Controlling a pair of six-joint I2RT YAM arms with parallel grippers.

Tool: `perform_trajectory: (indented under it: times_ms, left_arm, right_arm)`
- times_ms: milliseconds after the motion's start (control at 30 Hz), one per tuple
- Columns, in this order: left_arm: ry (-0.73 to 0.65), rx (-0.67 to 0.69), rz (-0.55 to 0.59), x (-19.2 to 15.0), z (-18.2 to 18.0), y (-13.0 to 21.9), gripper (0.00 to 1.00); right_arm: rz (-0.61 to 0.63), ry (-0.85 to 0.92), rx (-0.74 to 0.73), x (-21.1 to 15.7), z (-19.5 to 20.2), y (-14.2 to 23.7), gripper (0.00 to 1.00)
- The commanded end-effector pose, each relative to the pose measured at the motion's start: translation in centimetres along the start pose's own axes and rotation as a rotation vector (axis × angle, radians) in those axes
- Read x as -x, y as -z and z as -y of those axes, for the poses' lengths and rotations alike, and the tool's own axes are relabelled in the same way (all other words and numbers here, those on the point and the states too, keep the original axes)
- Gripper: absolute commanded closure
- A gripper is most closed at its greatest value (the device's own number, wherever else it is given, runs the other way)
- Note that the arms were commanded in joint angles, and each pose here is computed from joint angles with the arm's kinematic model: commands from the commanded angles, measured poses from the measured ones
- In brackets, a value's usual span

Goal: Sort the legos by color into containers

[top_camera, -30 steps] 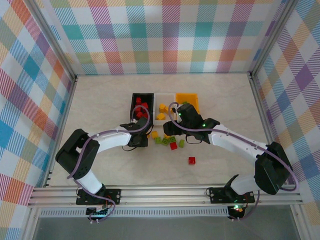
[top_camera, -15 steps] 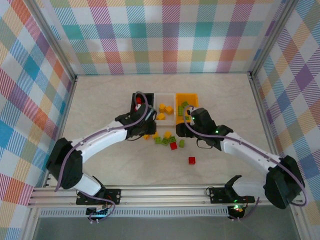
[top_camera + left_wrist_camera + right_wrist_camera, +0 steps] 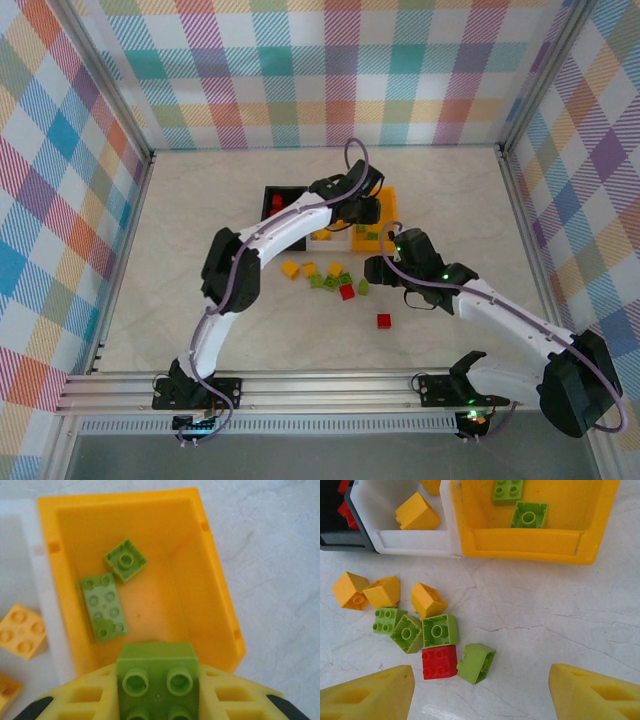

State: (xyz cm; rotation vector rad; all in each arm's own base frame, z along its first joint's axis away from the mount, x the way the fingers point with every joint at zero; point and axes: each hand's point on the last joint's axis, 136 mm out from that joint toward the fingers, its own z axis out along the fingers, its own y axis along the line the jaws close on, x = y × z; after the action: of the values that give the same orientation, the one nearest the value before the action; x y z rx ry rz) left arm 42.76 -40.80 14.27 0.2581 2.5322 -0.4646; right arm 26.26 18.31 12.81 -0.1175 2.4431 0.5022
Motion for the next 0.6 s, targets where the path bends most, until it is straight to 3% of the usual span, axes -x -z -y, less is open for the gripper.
perform_trajectory:
  times_ms: [0, 200, 433, 567]
  left_arm:
    - [-0.040, 0.058, -0.074, -1.0, -0.5, -0.6, 0.69]
    - [-0.025, 0.040, -0.074, -0.8, 0.3, -1.1, 0.41]
    - [-0.026, 0.023, 0.002, 1.1, 1.0, 3.0, 0.32]
    - [-0.004, 0.010, 0.055, 1.1, 0.1, 5.8, 0.27]
  right_arm:
    - [0.005, -0.016, -0.012, -0.2, 0.6, 0.4, 0.28]
    - [0.010, -0.018, -0.007, 0.0, 0.6, 0.7, 0.25]
    - [0.009, -0.014, 0.002, 0.3, 0.3, 0.9, 0.24]
    - [-0.045, 0.000, 0.020, -0.5, -0.2, -0.1, 0.30]
